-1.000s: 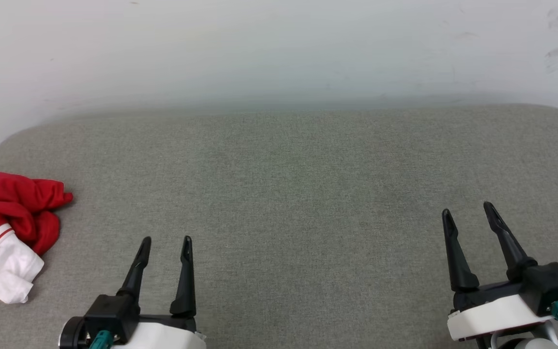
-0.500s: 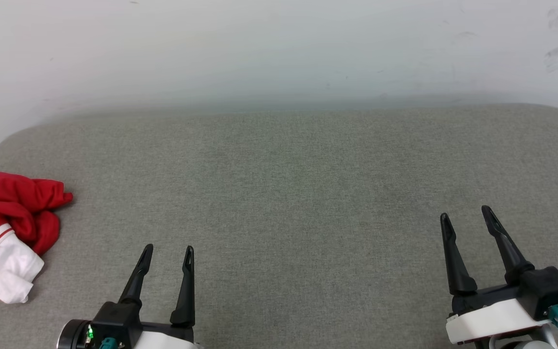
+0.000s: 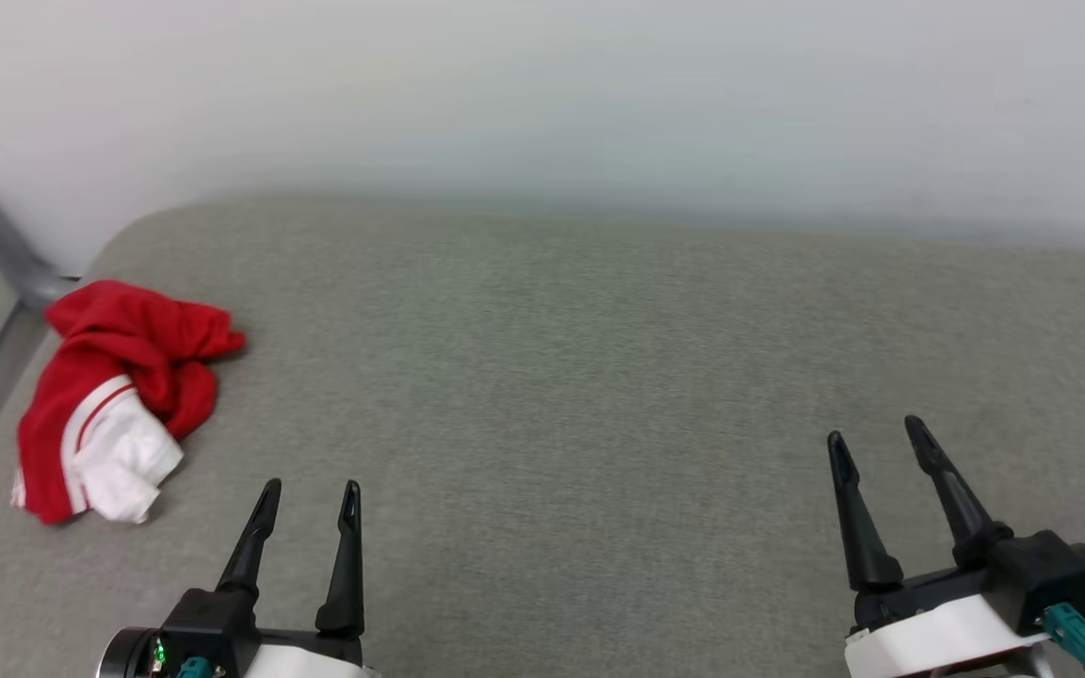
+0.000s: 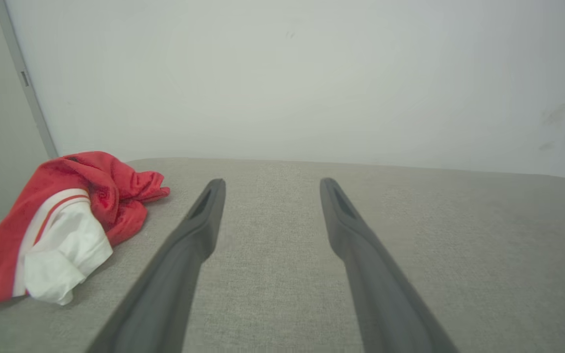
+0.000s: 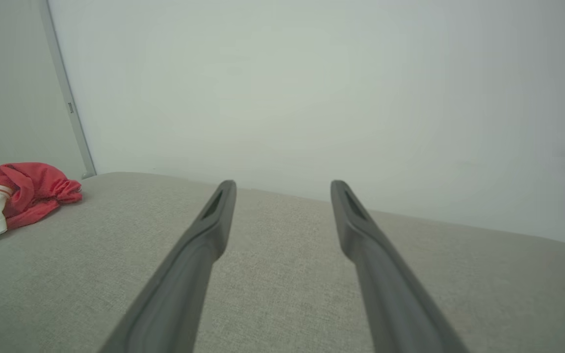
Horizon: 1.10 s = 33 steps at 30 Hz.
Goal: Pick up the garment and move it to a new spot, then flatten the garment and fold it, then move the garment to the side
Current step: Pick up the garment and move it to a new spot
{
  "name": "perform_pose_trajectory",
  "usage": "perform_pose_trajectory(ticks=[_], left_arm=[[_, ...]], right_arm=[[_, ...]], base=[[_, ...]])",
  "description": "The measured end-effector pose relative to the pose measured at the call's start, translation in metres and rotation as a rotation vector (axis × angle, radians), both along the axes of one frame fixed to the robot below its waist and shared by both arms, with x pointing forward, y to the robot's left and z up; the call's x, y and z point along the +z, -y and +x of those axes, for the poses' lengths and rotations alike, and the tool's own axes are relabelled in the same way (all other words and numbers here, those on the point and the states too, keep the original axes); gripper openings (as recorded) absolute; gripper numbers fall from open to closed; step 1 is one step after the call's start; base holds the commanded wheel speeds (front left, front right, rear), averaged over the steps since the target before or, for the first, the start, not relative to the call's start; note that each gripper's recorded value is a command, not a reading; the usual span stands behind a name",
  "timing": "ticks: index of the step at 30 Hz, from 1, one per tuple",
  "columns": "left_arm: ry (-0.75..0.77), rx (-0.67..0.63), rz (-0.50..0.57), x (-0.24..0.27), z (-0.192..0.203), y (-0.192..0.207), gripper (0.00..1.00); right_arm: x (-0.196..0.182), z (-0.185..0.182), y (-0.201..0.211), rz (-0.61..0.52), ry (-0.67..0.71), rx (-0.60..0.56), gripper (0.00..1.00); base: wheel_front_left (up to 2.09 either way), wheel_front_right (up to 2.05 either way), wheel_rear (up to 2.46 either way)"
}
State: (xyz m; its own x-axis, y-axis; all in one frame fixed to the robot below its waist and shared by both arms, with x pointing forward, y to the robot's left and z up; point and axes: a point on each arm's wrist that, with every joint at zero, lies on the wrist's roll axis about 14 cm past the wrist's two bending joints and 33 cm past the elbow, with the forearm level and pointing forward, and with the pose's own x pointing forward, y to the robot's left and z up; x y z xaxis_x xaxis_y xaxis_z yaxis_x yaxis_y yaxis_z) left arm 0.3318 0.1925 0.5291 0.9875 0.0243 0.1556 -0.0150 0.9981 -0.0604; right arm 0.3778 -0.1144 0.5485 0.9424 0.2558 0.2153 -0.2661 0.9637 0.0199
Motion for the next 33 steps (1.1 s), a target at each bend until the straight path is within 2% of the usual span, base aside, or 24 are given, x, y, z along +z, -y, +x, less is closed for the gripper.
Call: perform_pose_trajectory(ticks=[21, 33], left_arm=[[0.000, 0.284, 0.018, 0.000, -0.071, -0.075, 1.00], [0.008, 0.386, 0.010, 0.001, -0.102, -0.097, 1.00]], right_arm=[[-0.002, 0.005, -0.110, 0.023, -0.018, 0.325, 1.00], [0.000, -0.002, -0.142, 0.021, -0.016, 0.421, 1.00]], base=[[0.00, 0.00, 0.00], [0.00, 0.00, 0.00]])
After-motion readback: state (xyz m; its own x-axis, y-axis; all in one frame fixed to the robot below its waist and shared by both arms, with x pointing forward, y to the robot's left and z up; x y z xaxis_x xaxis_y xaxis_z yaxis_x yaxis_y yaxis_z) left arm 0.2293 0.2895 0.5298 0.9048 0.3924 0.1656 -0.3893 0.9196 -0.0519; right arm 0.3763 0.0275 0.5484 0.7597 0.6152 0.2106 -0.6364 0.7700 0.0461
